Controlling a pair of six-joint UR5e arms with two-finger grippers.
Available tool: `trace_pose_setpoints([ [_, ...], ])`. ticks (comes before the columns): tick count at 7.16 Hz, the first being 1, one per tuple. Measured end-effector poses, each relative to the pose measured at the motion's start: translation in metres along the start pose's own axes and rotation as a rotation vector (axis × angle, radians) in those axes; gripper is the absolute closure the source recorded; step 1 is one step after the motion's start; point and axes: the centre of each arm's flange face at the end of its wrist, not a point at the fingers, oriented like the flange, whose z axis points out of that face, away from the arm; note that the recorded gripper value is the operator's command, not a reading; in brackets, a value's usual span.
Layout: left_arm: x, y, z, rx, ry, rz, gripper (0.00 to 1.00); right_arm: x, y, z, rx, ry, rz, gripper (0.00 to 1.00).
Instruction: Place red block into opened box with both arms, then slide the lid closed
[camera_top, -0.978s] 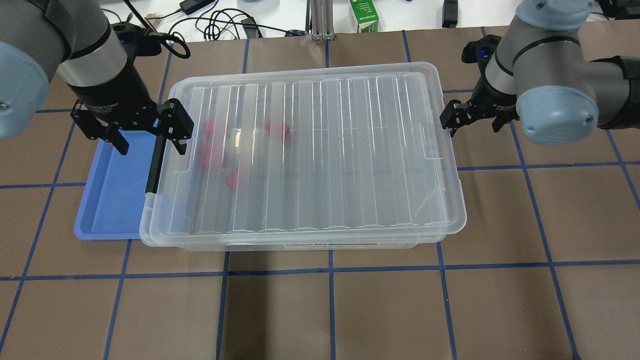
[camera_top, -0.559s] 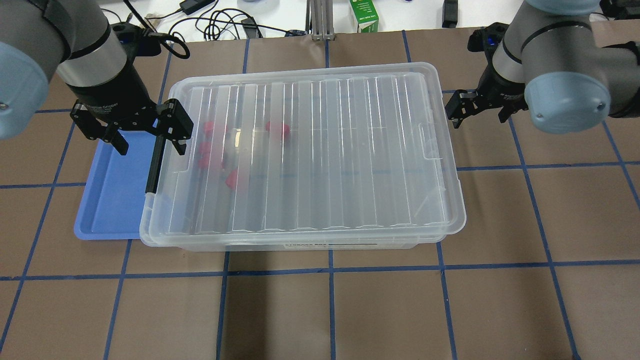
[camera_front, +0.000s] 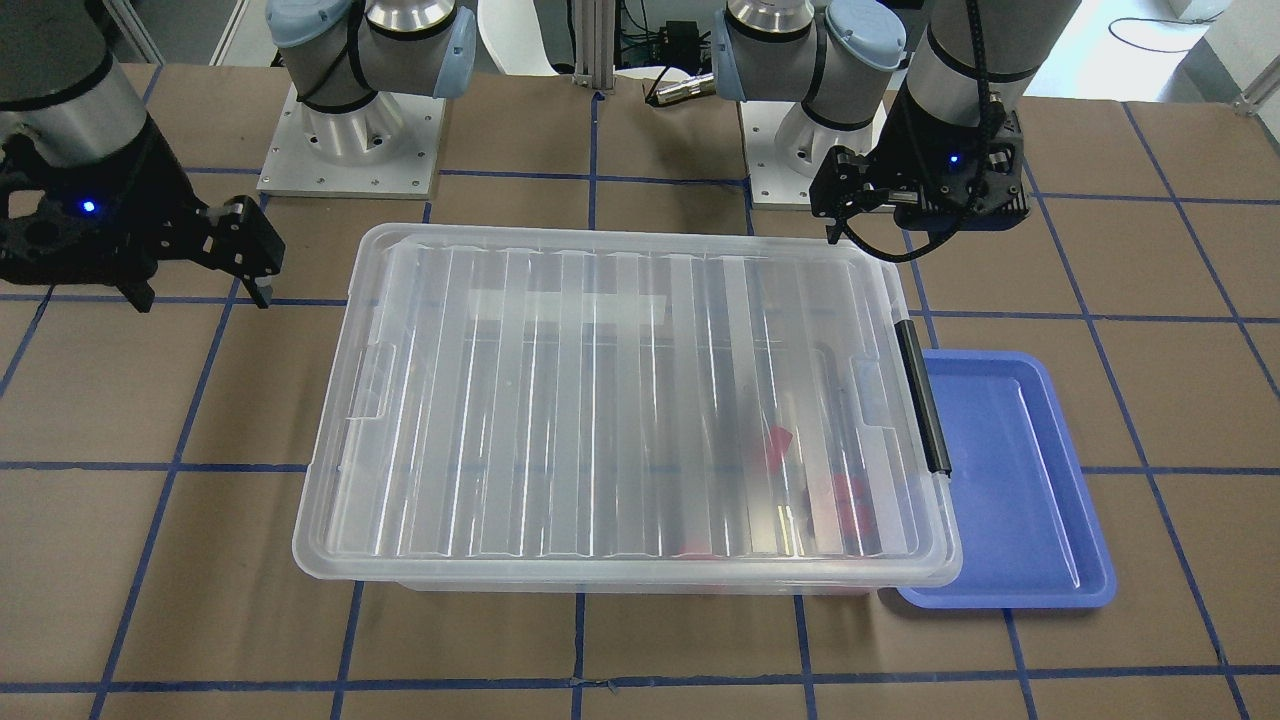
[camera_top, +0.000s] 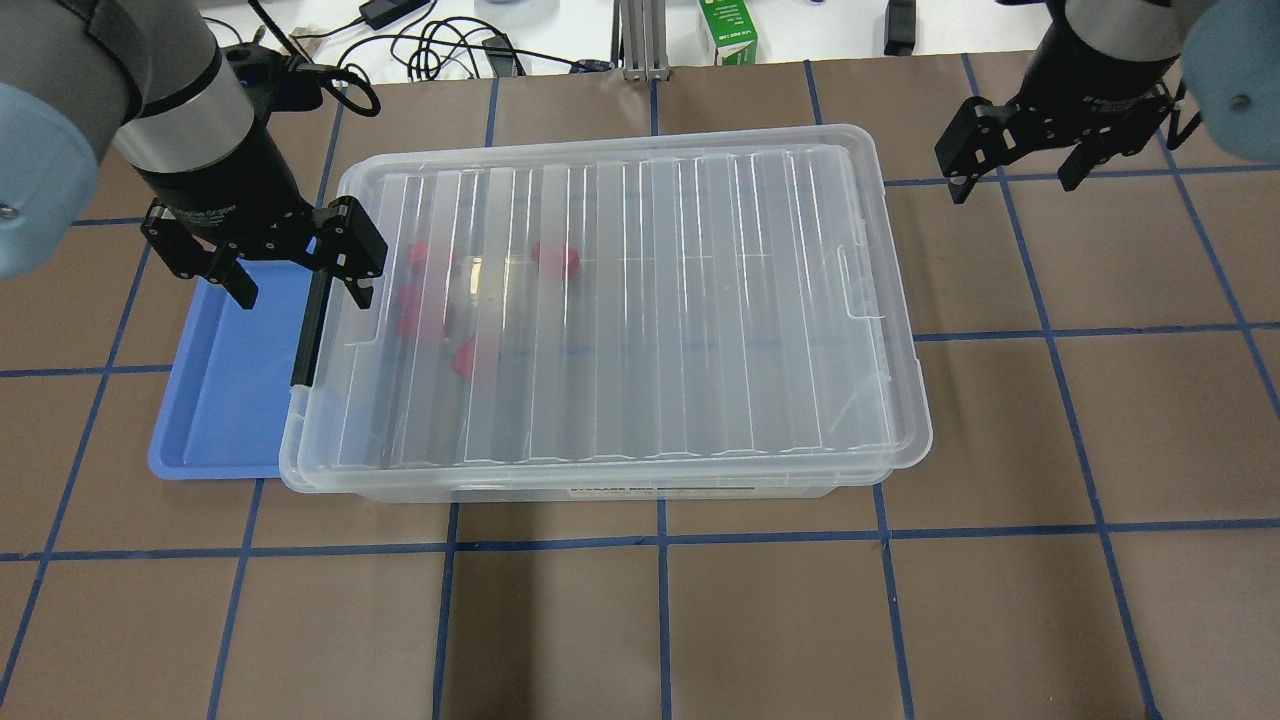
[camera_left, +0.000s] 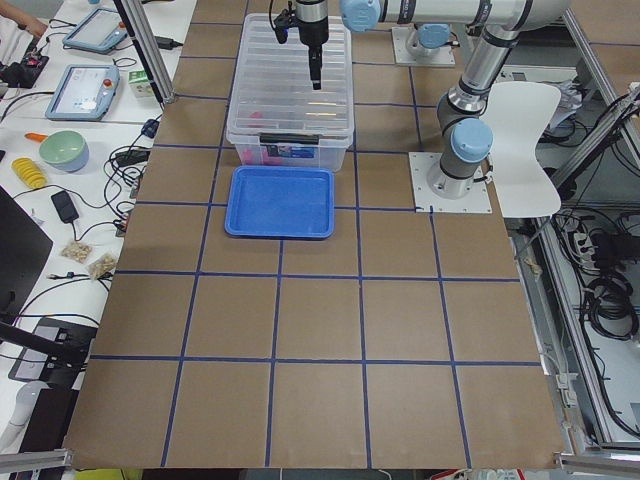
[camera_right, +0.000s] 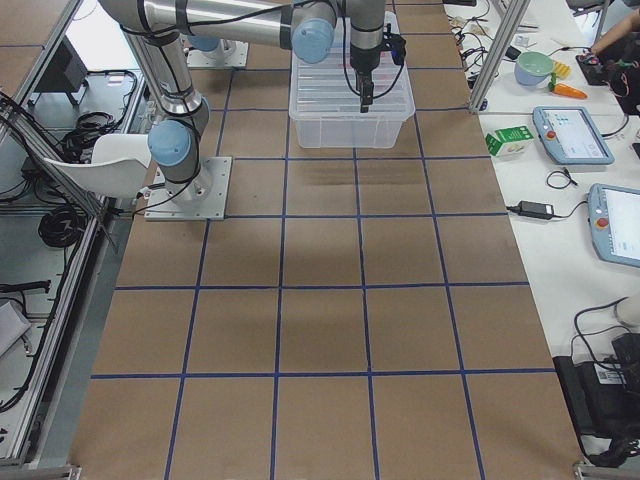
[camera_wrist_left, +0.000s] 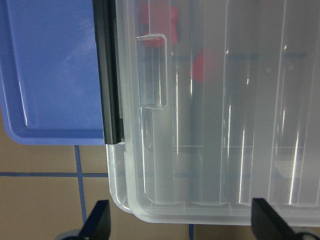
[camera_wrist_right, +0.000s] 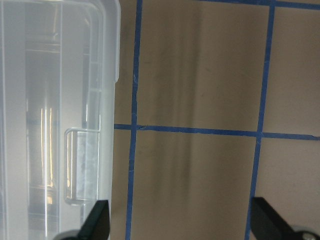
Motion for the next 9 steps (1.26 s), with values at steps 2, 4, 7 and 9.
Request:
trace_pose_setpoints([
  [2,-0.001,-0.001,0.0,0.001,0.001,0.0,0.0,-0.009,0.016,-0.021,0.008,-0.004,0.026,0.0],
  [4,-0.001,-0.001,0.0,0.002,0.001,0.0,0.0,-0.042,0.016,-0.021,0.011,-0.043,0.08,0.0],
  [7,-0.001,-0.001,0.0,0.002,0.001,0.001,0.0,-0.085,0.018,-0.02,0.006,-0.048,0.06,0.0],
  [9,-0.001,-0.001,0.0,0.002,0.001,0.0,0.0,-0.087,0.017,-0.017,-0.003,-0.031,0.055,0.0],
])
